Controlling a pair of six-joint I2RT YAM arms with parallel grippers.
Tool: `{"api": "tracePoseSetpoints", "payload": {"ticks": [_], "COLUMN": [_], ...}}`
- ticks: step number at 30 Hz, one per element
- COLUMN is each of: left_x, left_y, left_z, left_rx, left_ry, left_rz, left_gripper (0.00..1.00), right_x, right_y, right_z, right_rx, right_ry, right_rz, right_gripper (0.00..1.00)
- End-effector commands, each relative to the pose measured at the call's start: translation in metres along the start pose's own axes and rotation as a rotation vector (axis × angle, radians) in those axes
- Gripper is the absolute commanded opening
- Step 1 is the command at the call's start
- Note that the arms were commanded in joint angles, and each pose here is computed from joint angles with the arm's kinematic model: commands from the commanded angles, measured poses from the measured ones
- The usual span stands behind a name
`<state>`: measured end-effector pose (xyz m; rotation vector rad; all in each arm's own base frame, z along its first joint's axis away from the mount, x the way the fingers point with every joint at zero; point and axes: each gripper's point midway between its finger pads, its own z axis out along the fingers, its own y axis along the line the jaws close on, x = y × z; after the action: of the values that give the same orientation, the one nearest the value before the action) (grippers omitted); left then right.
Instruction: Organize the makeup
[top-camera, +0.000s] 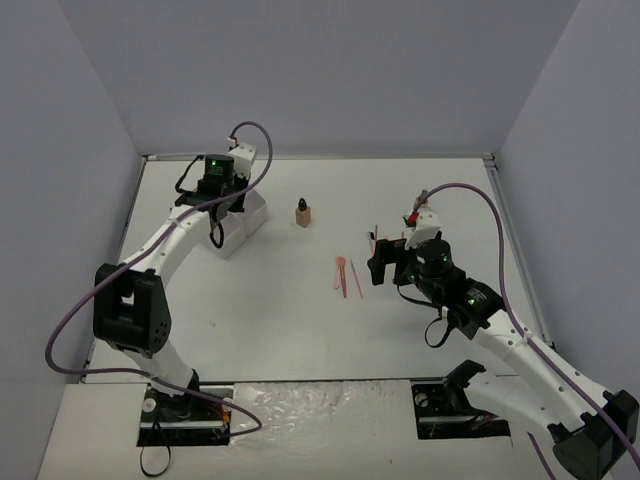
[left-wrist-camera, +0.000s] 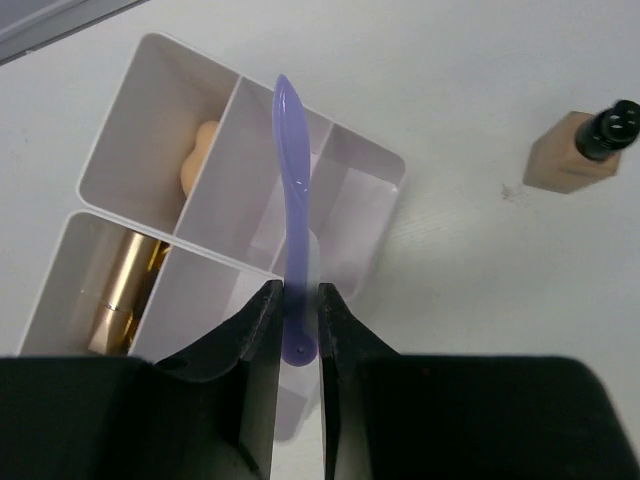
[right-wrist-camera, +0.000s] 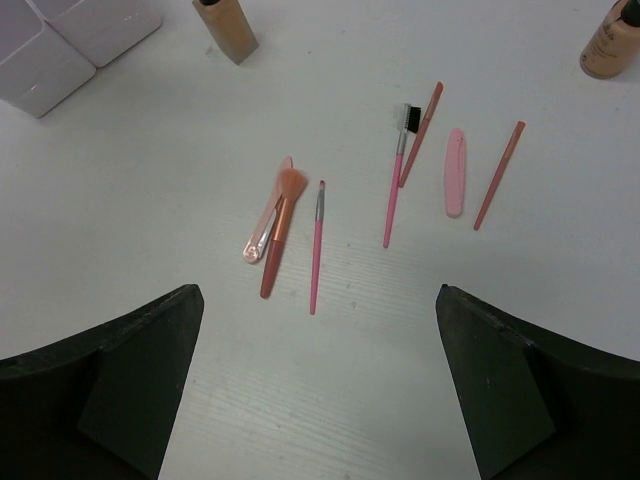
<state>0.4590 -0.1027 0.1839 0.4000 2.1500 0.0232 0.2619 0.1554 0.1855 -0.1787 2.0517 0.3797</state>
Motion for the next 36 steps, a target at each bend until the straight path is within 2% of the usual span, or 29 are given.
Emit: {"api": "tracePoseSetpoints", "payload": {"ticks": [1,9,17,25,36], "left_x": [-0.056,-0.061,-0.054,-0.043,-0.052], "left_y": [0.034,0.041,0.041,0.045,0.048], "left_z": [0.008,0.032,0.047,0.057,0.034], "left_rx": [-0.006,0.039,0.050,0.032,0.001], "left_ry": [-0.174,-0.190,-0.178,-0.146,-0.157], "left_rz": [0.059,0.084,0.102,0.096,0.041], "left_gripper": [0.00,0.00,0.05,0.21,0.54], "right_x": [-0.034,-0.032,-0.032,-0.031,-0.033], "right_y": [0.005,0.001,0.001,0.001,0.004], "right_z": [0.000,0.001,0.002,0.002,0.000], "right_rx": [-0.011,0.003,0.005,0.000,-0.018], "right_ry": [-0.103,-0.101,-0.096,-0.096,-0.100], "right_rz": [0.010,0.008,0.005,0.007,0.018], "right_gripper": [1.00,1.00,1.00,1.00,1.00]}}
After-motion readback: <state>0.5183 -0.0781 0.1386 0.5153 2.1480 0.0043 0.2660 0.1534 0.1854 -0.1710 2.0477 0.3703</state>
